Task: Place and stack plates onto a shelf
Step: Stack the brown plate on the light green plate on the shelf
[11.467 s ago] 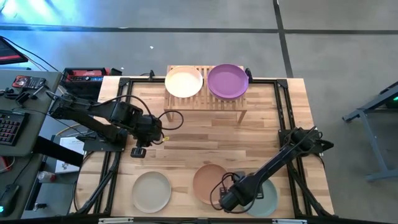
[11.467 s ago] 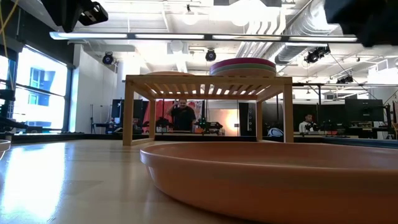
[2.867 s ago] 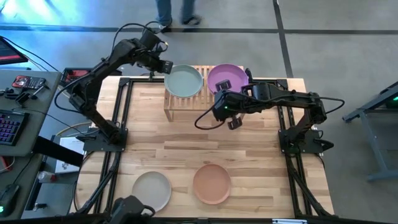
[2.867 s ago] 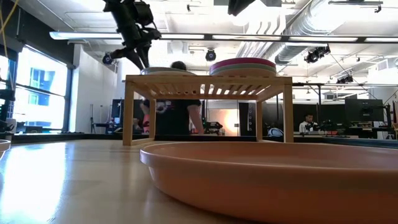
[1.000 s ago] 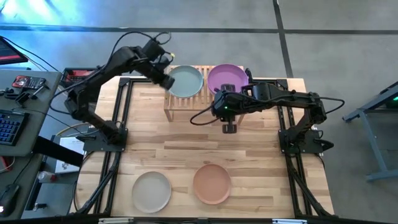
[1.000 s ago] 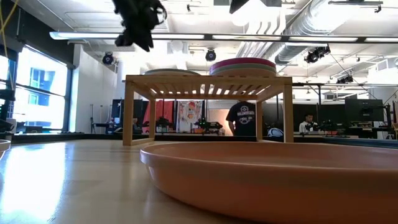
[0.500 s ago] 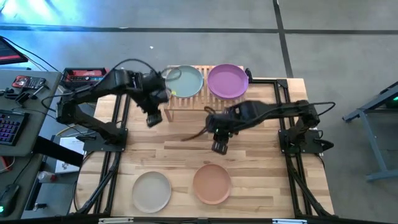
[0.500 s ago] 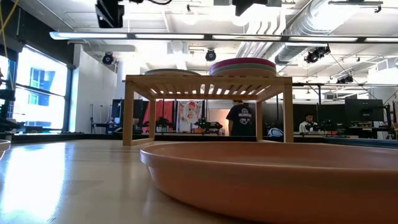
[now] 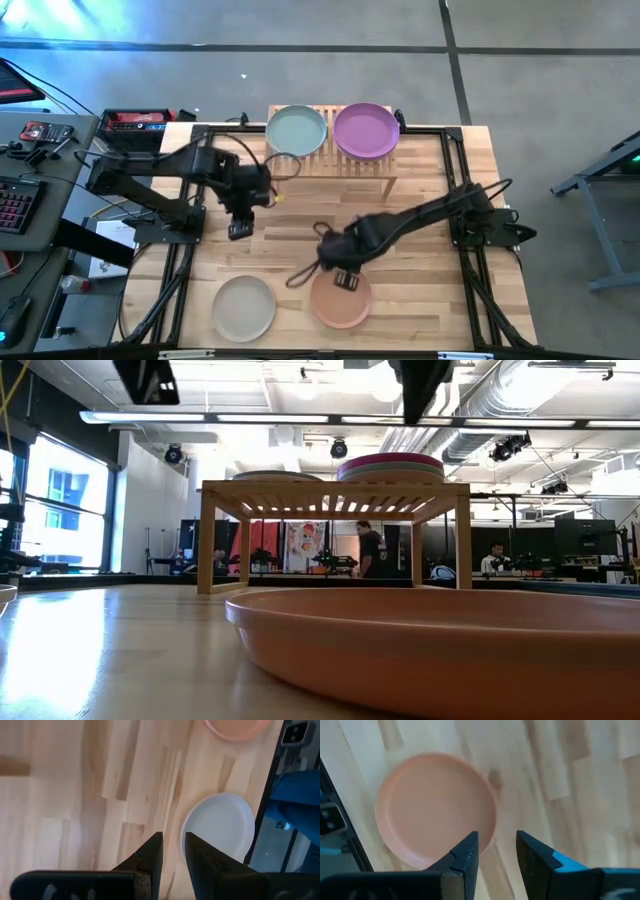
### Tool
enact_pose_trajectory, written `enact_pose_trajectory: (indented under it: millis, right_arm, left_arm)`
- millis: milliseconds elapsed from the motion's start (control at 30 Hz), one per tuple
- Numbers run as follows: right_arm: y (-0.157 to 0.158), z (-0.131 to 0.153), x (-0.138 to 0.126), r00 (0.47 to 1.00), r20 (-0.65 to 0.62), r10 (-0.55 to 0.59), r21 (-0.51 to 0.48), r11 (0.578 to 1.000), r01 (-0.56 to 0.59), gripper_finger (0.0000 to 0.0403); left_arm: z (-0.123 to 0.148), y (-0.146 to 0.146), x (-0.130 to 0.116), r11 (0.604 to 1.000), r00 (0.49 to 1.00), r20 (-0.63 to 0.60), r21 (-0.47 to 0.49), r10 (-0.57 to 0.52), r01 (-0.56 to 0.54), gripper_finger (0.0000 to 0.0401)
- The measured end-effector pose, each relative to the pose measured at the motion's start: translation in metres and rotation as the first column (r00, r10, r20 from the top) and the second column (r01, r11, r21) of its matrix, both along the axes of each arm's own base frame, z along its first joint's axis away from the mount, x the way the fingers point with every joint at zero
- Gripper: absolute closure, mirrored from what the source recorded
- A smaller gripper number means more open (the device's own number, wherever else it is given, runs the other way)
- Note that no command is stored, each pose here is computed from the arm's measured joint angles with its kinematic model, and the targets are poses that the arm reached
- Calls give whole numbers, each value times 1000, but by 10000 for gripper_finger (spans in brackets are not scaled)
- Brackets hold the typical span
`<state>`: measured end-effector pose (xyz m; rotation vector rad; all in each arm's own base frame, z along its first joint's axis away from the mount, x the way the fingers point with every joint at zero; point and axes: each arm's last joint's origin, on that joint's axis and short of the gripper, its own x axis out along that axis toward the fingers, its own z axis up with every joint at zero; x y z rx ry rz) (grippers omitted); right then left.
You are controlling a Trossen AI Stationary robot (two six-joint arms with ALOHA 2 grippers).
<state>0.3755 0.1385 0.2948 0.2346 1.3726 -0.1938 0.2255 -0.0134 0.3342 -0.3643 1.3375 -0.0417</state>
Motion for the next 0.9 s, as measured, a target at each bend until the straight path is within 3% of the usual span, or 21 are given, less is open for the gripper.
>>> enact_pose_trajectory:
  millis: [433,567,667,900]
  right_arm:
    - [54,-67,5,987,-159,-31,-47,999,23,293]
    - [59,-87,3,959,-238,-152,-98,986,132,293]
    - [58,-92,-2,912,-283,-295,-164,952,257,293]
    - [57,-92,-4,848,-256,-463,-202,884,422,293]
  left_arm:
    - [-25,-39,-1,998,998,-30,13,-60,60,332]
    - [-30,-48,0,998,998,-17,4,-68,68,332]
    - [-33,-54,-2,996,996,-16,5,-90,91,332]
    - [-36,-63,-1,995,995,1,-3,-103,103,332]
